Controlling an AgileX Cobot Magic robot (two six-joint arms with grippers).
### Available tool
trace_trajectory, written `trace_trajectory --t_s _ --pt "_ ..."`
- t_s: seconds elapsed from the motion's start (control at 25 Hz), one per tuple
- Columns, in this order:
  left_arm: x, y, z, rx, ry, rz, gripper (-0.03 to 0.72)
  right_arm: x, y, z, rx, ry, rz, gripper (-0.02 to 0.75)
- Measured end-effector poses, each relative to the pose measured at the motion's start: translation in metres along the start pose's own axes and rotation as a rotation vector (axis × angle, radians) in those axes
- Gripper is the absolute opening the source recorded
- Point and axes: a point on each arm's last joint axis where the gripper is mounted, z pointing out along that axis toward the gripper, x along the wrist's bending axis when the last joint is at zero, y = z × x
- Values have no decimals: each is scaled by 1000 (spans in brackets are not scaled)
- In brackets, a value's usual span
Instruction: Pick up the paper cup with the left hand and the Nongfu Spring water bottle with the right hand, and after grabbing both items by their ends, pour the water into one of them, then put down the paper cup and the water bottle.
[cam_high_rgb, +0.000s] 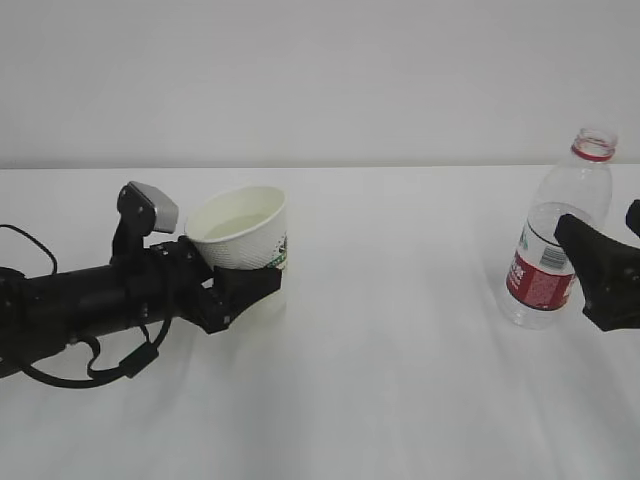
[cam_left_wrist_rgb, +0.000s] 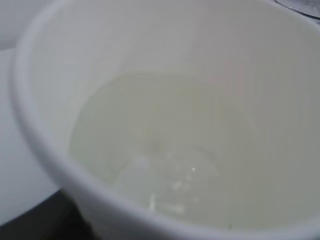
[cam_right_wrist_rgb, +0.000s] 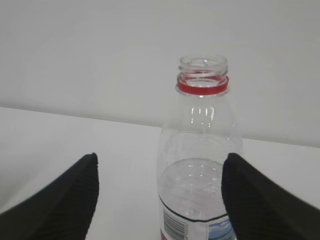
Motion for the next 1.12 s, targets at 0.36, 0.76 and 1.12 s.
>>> trace_trajectory --t_s 0.36,0.76,1.12 --pt "35 4 -21 -34 136 38 501 0 0 0 0 1 0 573" --pt "55 6 -34 -60 240 42 495 0 0 0 0 1 0 573" --pt "62 8 -37 -82 308 47 492 0 0 0 0 2 -1 572"
